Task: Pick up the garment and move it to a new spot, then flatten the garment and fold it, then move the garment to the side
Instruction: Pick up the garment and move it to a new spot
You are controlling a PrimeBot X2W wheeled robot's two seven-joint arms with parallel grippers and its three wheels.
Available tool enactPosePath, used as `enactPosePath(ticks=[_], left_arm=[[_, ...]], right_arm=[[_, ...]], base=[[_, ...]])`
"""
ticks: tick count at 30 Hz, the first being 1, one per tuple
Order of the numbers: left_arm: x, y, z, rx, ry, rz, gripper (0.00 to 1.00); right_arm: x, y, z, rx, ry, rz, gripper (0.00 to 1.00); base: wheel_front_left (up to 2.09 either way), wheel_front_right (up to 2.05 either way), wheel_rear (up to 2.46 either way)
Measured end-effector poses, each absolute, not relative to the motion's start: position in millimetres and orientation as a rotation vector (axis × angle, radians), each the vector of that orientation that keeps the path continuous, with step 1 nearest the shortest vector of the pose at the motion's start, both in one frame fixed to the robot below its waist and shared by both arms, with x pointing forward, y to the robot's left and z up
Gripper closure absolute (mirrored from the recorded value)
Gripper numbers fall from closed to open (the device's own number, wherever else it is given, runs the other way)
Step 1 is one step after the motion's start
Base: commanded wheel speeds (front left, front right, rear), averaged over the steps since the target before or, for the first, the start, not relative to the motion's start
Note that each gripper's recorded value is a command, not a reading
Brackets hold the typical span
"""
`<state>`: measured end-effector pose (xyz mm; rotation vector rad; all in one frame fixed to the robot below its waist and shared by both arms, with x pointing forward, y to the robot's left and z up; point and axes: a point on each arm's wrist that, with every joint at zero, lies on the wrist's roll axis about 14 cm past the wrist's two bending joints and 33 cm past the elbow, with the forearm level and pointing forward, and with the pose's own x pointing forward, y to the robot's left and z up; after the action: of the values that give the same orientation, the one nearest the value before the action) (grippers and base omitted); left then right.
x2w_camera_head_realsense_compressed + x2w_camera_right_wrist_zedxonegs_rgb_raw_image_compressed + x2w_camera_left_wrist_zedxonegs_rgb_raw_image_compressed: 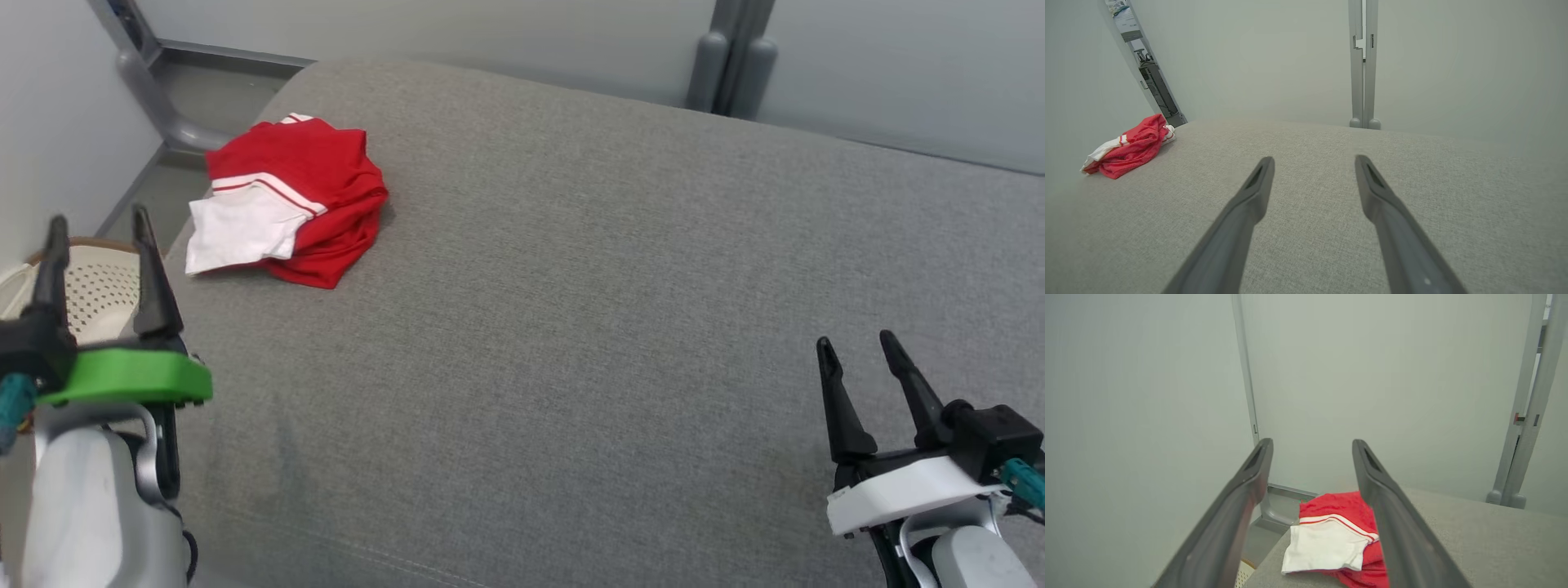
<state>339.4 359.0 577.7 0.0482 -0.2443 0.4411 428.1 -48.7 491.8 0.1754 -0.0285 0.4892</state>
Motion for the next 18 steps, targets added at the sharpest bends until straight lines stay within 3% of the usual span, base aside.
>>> enactPosePath(ticks=[10, 18], left_arm=[[447.2, 354.3, 622.0, 0.122, -0.319, 0.321, 0.0], [520.0, 352.2, 599.9, 0.115, -0.25, 0.274, 0.0]], right_arm=[[455.0, -110.1, 485.0, 0.118, -0.051, 0.347, 0.0], [462.8, -160.0, 463.7, 0.072, -0.015, 0.227, 0.0]], base=[[0.0, 0.0, 0.0], [0.0, 0.0, 0.0]])
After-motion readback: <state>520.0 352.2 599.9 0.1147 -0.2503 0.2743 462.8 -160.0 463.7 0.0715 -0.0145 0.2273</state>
